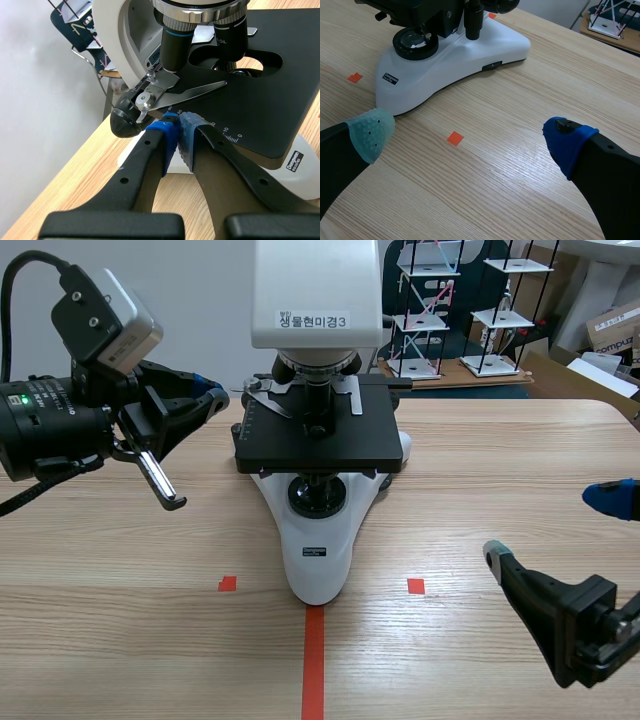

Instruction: Return to the home posture

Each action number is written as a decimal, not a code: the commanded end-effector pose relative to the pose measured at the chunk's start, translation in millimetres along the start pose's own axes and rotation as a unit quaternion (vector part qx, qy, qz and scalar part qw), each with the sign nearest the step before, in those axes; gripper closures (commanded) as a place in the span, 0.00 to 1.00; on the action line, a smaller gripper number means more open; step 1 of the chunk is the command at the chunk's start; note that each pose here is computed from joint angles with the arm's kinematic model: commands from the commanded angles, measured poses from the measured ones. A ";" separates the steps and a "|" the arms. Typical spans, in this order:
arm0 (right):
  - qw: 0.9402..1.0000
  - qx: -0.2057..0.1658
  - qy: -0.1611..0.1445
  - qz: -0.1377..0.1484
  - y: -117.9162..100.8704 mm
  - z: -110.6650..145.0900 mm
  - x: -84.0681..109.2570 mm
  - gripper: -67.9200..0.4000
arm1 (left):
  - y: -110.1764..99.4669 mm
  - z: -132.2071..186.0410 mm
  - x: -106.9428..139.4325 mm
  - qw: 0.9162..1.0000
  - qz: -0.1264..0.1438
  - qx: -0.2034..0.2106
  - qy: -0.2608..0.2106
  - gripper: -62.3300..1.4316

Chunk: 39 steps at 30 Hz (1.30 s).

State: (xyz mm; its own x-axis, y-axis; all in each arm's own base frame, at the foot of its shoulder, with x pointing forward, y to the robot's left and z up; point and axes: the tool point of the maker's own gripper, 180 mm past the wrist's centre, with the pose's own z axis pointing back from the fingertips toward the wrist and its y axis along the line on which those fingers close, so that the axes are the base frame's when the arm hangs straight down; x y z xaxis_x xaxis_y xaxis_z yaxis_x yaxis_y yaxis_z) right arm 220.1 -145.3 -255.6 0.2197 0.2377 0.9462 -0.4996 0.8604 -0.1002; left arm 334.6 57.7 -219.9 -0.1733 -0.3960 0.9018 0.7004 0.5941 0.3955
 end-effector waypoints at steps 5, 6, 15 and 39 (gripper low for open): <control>1.000 0.001 -0.016 0.007 -2.1 -1.3 10.2 0.02 | 7.4 1.6 6.9 1.000 0.000 0.012 -0.014 0.95; 1.000 0.001 -0.016 0.007 -2.1 -1.3 10.2 0.02 | 7.4 1.6 6.9 1.000 0.000 0.012 -0.014 0.95; 1.000 0.001 -0.016 0.007 -2.1 -1.3 10.2 0.02 | 7.3 1.8 10.1 1.000 0.000 0.012 -0.023 0.95; 1.000 0.001 -0.016 0.007 -2.1 -1.3 10.2 0.02 | 3.3 5.1 5.8 1.000 0.009 0.012 -0.022 0.90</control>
State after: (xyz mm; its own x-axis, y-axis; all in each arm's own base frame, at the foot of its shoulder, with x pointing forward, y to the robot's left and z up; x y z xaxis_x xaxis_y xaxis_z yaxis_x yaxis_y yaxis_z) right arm 220.1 -145.3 -255.6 0.2197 0.2377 0.9462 -0.4996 0.8604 -0.1002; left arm 330.9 57.3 -220.0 -0.1786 -0.3764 0.9091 0.7029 0.5977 0.3855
